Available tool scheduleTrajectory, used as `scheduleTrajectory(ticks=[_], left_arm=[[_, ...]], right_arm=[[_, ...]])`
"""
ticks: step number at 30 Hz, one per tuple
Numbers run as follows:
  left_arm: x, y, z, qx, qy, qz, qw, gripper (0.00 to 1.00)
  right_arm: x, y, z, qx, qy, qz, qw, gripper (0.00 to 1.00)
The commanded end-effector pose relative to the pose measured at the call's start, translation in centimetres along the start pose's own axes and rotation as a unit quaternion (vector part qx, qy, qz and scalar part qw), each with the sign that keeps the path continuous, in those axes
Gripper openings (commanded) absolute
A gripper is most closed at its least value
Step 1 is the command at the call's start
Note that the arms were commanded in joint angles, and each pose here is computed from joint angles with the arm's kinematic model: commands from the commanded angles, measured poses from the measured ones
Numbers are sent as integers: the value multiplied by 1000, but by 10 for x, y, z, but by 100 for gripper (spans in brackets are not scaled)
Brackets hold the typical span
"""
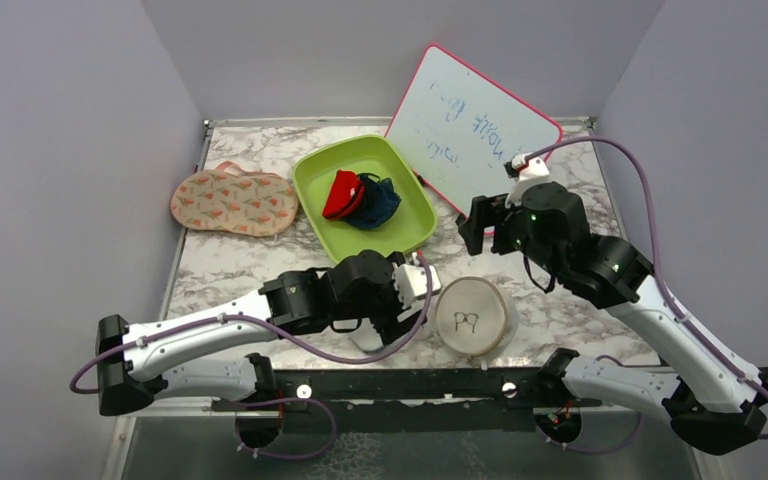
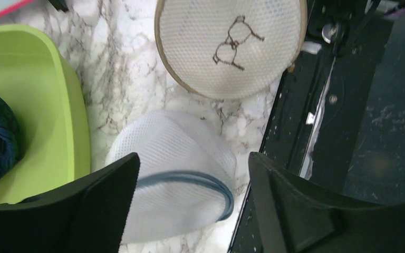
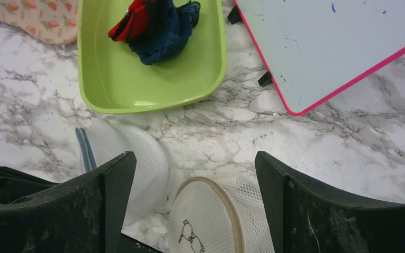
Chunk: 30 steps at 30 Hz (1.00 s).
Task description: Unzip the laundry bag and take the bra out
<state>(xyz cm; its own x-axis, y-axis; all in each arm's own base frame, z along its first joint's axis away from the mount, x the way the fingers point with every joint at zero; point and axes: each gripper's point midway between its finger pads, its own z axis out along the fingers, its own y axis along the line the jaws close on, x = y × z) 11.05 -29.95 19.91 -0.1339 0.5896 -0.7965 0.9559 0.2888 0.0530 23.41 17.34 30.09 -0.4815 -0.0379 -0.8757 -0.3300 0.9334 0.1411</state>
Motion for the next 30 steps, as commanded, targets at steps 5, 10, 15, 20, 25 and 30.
scheduleTrajectory(ticks=[5, 10, 15, 20, 25, 30], left_arm=[[-57, 55, -16, -66, -115, -103, 986, 74], [-57, 93, -25, -110, -143, -160, 970, 77], [-53, 138, -51, -182, -163, -218, 945, 86], [-53, 211, -130, -355, -206, -267, 872, 99], [-73, 235, -230, -483, -283, -264, 785, 99], [-90, 217, -302, -516, -375, -253, 727, 99]], right_arm=[[-21, 14, -7, -46, -46, -3, 998, 84], [-15, 17, -3, -53, -35, -9, 998, 86], [-24, 15, -11, -53, -52, -7, 997, 91], [-53, 10, -33, -55, -112, -10, 992, 97], [-90, 2, -67, -52, -182, -11, 982, 100], [-116, -13, -103, -39, -245, -9, 969, 100]])
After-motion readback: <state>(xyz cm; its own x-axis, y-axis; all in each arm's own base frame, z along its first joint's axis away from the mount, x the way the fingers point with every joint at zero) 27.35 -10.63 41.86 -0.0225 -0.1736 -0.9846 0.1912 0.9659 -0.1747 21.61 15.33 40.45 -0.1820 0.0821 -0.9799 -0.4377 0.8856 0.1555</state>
